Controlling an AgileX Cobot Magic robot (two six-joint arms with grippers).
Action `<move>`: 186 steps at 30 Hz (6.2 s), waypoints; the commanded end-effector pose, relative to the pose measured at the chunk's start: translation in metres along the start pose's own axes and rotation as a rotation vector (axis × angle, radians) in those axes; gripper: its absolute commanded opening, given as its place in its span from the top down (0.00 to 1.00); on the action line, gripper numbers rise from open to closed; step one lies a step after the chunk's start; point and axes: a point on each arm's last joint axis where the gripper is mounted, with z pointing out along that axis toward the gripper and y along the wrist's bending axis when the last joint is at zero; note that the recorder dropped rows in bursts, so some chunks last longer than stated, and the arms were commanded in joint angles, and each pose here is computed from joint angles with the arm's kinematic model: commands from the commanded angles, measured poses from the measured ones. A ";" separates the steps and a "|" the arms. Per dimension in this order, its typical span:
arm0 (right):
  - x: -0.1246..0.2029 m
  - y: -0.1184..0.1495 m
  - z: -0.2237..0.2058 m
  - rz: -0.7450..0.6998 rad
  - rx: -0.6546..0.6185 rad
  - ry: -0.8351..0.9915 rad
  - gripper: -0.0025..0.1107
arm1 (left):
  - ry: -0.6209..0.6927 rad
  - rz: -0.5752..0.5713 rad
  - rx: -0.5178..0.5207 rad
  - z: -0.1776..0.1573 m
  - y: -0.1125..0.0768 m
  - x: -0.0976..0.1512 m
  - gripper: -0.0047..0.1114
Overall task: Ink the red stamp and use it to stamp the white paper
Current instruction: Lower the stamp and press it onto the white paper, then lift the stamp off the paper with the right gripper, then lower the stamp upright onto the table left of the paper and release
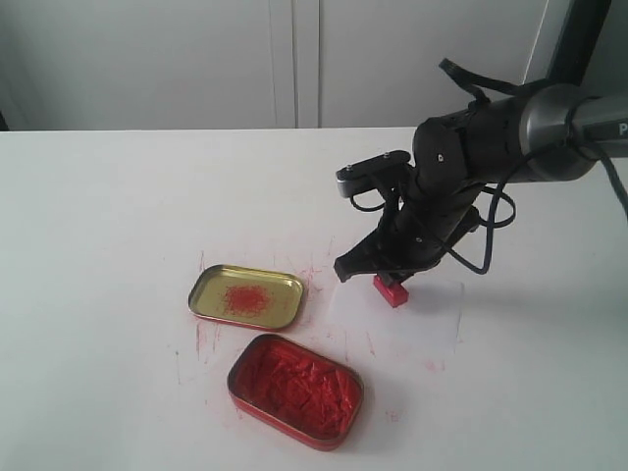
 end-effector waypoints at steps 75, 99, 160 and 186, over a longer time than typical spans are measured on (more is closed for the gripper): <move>0.005 0.003 0.012 0.109 -0.058 0.056 0.98 | 0.011 -0.001 0.000 0.001 0.000 0.003 0.96; -0.001 -0.027 -0.005 0.236 -0.160 -0.018 0.98 | 0.011 -0.001 0.000 0.001 0.000 0.003 0.96; -0.030 -0.016 -0.007 0.530 -0.555 -0.267 0.98 | 0.011 -0.001 0.000 0.001 0.000 0.003 0.96; -0.047 -0.001 0.068 0.722 -0.649 -0.339 0.98 | 0.011 -0.001 0.000 0.001 0.000 0.003 0.96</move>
